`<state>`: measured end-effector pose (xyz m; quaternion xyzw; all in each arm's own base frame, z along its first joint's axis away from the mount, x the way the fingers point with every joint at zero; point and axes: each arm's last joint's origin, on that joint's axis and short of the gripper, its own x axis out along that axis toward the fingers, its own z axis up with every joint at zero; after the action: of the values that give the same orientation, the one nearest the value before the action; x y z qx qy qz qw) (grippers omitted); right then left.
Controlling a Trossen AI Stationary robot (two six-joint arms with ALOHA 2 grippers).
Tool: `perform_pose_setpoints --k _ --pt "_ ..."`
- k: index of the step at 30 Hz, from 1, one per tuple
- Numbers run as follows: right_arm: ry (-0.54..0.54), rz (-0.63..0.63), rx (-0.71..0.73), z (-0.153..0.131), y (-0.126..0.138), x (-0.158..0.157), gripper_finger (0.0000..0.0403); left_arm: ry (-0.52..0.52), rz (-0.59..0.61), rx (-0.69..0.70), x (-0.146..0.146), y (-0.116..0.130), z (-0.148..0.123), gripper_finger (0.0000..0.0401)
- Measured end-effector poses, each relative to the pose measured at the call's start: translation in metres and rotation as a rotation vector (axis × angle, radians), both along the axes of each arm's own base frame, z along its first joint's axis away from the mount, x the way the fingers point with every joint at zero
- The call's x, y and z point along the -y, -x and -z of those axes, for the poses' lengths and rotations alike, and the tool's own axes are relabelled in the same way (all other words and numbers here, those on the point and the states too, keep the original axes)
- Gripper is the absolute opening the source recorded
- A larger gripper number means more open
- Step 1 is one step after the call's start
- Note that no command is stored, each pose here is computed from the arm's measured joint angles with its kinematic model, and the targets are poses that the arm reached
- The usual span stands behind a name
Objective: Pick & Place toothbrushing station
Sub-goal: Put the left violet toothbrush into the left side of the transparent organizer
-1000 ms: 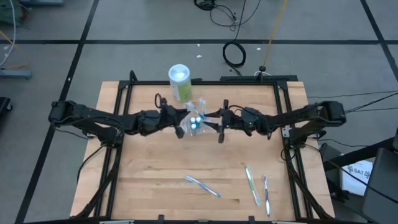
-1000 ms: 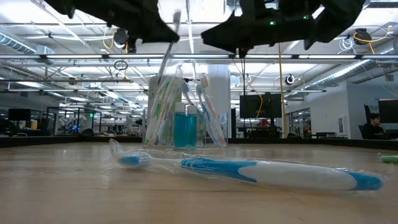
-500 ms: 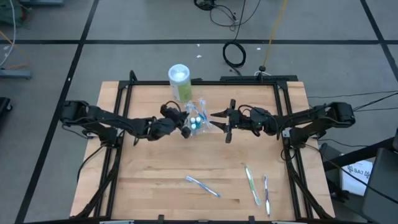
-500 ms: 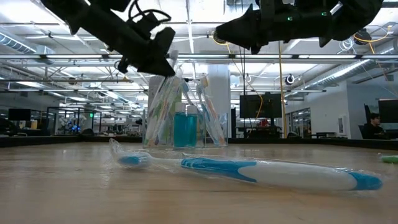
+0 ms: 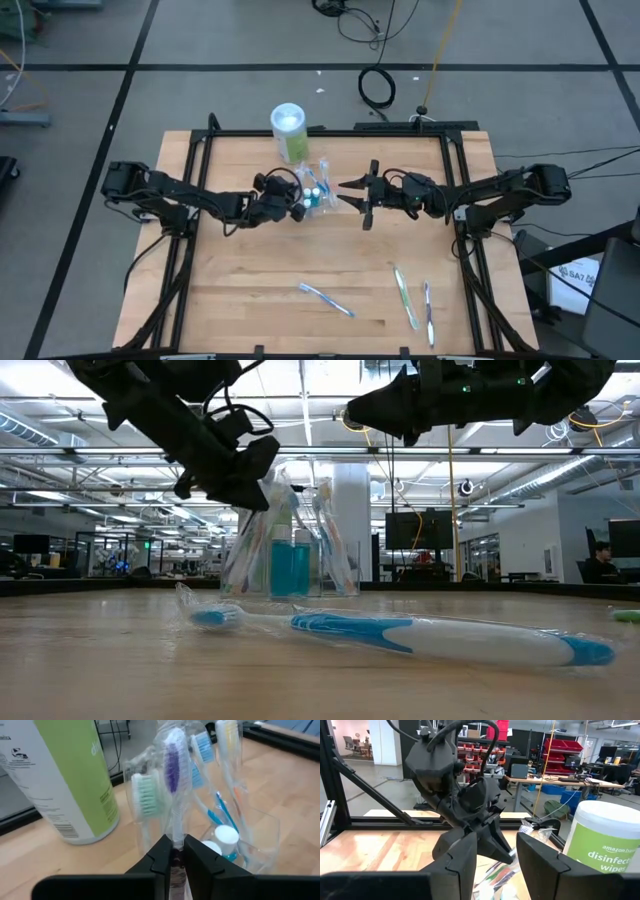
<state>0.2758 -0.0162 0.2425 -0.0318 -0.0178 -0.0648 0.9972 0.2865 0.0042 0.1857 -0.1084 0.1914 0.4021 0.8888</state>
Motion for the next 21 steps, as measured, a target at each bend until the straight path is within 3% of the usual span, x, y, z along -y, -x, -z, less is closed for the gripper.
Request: perform_pose_setpoints --k 9,21 --pt "0.0 0.0 0.0 0.0 0.0 0.0 0.013 0.013 0.022 -0.092 0.0 0.005 0.007 0.0089" --pt "0.0 0.0 0.0 0.0 0.0 0.0 0.013 0.067 0.08 -0.176 0.0 0.008 -0.007 0.0103"
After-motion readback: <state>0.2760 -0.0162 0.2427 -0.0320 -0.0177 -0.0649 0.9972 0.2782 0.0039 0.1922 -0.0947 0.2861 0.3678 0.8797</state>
